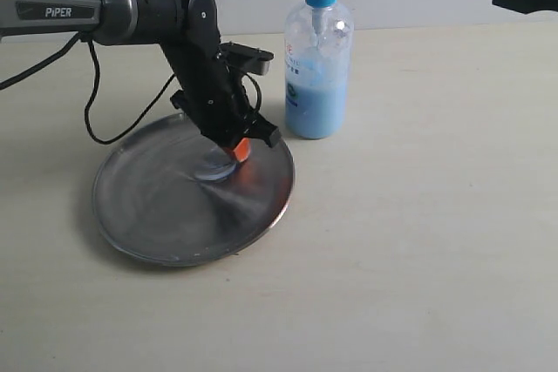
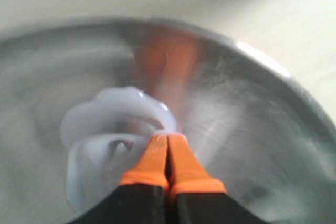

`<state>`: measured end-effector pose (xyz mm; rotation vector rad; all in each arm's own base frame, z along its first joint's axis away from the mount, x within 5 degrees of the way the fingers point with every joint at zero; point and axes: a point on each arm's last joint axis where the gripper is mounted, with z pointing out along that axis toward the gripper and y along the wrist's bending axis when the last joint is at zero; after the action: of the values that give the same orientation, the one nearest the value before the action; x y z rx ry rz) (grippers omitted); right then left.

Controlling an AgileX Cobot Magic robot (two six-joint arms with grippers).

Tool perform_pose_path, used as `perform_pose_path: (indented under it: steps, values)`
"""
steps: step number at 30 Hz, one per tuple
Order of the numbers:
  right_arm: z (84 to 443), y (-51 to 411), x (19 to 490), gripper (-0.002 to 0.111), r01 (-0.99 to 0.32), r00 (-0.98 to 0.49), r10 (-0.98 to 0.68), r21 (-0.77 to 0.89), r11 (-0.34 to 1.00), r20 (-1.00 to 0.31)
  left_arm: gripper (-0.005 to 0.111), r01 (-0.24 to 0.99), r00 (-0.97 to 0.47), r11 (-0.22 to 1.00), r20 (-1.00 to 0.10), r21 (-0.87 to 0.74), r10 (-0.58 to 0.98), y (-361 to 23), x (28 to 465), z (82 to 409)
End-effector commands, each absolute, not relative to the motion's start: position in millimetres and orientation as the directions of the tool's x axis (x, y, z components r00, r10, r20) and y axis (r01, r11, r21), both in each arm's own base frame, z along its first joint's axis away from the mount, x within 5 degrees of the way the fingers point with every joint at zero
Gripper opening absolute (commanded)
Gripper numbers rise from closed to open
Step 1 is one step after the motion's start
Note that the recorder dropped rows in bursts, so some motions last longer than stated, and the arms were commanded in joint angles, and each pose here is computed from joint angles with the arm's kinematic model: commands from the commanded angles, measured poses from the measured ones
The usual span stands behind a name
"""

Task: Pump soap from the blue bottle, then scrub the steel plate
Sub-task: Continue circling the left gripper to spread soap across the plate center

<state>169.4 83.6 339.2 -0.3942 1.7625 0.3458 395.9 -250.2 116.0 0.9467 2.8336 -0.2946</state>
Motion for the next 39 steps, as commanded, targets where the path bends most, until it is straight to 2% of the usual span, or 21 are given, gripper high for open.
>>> perform_pose_path:
  steps: [1,6,11,17,26,33,39]
  values:
    - [339,83,169,0.0,-0.439,-0.202,-0.077,0.02,0.898,-0.976,0.0,0.598,-0.788,0.789,-0.28,-0.137,0.548,-257,402,118]
    - [339,83,169,0.0,-0.439,-0.202,-0.077,0.02,0.898,-0.976,0.0,0.566,-0.813,0.817,-0.242,-0.111,0.53,-248,406,103]
    - [339,83,169,0.0,-0.439,-0.202,-0.077,0.02,0.898,-0.976,0.0,0.554,-0.82,0.831,-0.212,-0.058,0.532,-237,412,106]
    - [339,83,169,0.0,-0.439,-0.202,-0.077,0.02,0.898,-0.976,0.0,0.57,-0.813,0.821,-0.124,0.03,0.569,-225,411,106]
    - [339,83,169,0.0,-0.439,-0.202,-0.077,0.02,0.898,-0.976,0.0,0.605,-0.796,0.796,0.009,0.011,0.605,-224,397,105]
    - [339,83,169,0.0,-0.439,-0.202,-0.077,0.02,0.898,-0.976,0.0,0.622,-0.781,0.778,-0.013,-0.086,0.624,-241,388,105]
    - [339,83,169,0.0,-0.439,-0.202,-0.077,0.02,0.898,-0.976,0.0,0.61,-0.792,0.764,-0.117,-0.209,0.6,-257,388,108]
